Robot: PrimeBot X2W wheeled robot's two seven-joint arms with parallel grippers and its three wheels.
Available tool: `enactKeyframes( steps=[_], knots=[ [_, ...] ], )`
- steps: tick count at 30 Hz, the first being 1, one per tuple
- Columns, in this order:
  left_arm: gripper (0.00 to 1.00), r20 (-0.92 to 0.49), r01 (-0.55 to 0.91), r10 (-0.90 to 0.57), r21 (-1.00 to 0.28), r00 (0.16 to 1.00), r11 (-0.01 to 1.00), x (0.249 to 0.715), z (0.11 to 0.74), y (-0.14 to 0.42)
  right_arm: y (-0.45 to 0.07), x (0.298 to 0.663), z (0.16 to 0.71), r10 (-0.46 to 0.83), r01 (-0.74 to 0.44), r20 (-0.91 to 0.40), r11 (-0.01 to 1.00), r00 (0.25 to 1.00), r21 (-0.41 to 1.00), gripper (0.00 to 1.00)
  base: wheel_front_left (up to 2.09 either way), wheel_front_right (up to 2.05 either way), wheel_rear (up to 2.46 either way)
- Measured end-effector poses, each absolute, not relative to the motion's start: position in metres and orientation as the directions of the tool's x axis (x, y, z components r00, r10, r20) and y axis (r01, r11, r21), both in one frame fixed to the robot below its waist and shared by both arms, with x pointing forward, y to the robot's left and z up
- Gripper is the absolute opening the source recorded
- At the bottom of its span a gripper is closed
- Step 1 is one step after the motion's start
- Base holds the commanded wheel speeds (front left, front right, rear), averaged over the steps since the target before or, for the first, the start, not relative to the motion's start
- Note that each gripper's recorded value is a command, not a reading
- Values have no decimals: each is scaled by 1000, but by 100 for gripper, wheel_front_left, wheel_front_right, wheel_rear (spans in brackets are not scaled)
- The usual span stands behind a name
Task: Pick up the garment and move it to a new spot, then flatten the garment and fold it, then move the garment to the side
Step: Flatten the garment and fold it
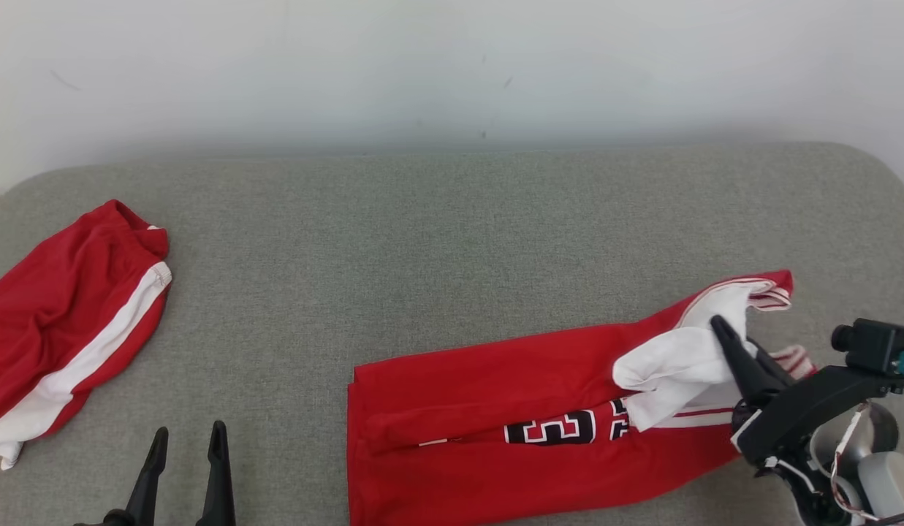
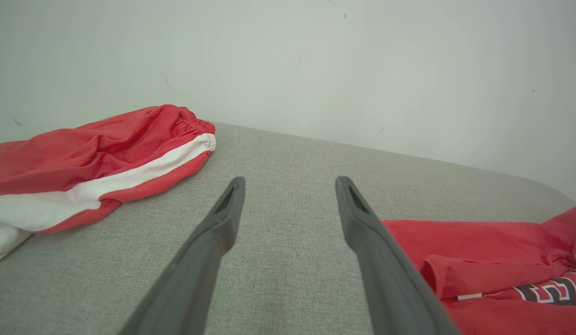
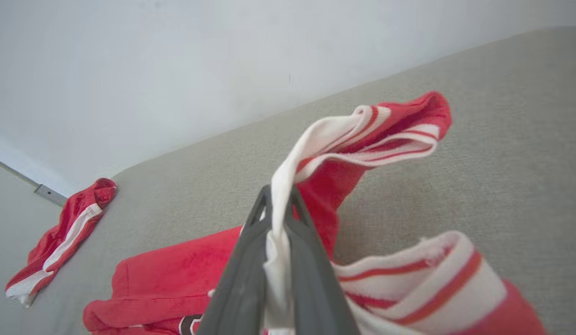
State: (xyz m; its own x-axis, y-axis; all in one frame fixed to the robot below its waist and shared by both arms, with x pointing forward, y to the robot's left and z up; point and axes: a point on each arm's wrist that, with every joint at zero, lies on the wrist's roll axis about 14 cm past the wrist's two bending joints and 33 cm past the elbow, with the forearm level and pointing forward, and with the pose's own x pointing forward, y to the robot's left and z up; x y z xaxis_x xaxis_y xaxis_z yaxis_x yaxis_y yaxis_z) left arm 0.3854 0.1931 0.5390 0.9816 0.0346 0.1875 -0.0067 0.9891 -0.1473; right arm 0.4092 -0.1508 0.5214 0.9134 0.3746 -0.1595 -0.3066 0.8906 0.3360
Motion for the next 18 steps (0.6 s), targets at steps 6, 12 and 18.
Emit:
enactKeyframes(
  steps=[6,12,18],
  knots=[
    [100,192,-21,49,-147,980,989,380,541,198,-100,390,535,527,-434,-129,795,840,424,0,0,0,0],
    [100,191,-36,64,-149,979,988,376,541,203,-59,371,543,642,-528,-109,705,759,474,0,0,0,0],
    [100,185,-44,72,-152,980,987,373,539,205,-23,355,548,725,-597,-86,623,683,506,0,0,0,0]
  ],
)
